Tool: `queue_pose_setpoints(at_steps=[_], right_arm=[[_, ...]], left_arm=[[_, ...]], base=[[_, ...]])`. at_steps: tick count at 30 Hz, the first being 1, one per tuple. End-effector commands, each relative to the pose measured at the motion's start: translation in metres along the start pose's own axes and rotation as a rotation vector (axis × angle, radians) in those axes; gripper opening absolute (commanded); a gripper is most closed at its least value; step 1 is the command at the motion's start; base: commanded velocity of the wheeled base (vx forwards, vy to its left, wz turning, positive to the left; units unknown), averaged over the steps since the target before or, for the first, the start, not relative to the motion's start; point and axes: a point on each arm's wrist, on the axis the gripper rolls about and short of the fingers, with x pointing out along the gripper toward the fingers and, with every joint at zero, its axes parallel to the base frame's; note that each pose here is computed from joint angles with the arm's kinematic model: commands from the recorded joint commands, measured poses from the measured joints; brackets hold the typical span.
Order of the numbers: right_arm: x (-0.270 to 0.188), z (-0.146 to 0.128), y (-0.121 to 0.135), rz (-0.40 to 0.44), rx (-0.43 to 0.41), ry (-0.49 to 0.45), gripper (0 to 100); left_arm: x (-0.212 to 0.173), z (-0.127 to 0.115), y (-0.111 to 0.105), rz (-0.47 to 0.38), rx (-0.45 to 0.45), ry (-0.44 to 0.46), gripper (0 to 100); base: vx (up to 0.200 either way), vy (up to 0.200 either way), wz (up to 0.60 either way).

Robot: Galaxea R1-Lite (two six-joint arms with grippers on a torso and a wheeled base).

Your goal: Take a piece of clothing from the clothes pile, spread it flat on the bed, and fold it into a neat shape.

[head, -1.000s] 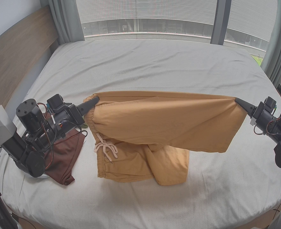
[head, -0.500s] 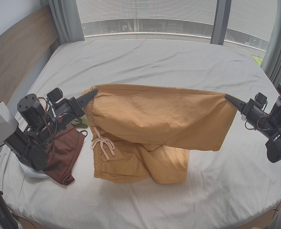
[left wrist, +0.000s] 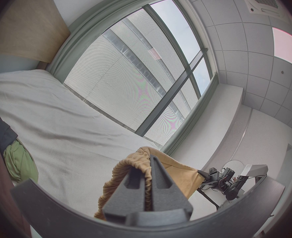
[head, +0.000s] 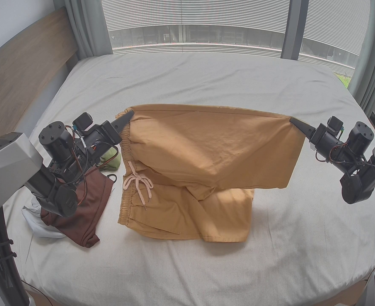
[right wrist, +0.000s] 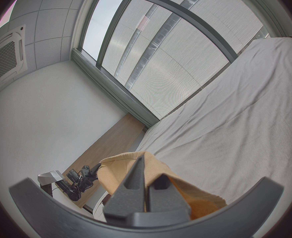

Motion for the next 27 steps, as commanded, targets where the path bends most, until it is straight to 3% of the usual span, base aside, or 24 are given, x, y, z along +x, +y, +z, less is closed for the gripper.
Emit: queue_pose_setpoints(at_steps=[1, 11, 22, 27], right_arm=[[0.011, -0.007, -0.02, -0.006, 0.008, 0.006, 0], [0.028, -0.012, -0.046, 0.004, -0.002, -0.006, 0], [0.051, -0.008, -0.067, 0.007, -0.006, -0.01, 0], [0.059, -0.006, -0.073, 0.01, -0.013, -0.021, 0]], left_arm=[[0.006, -0.011, 0.012, 0.011, -0.013, 0.009, 0], [0.024, -0.01, 0.023, 0.038, -0.001, -0.073, 0], [0.036, -0.023, 0.043, 0.043, -0.003, -0.083, 0], [0.038, -0.018, 0.054, 0.051, -0.002, -0.111, 0]], base=[[0.0, 0.0, 0.0], [0.0, 0.0, 0.0], [0.0, 0.0, 0.0], [0.0, 0.0, 0.0]])
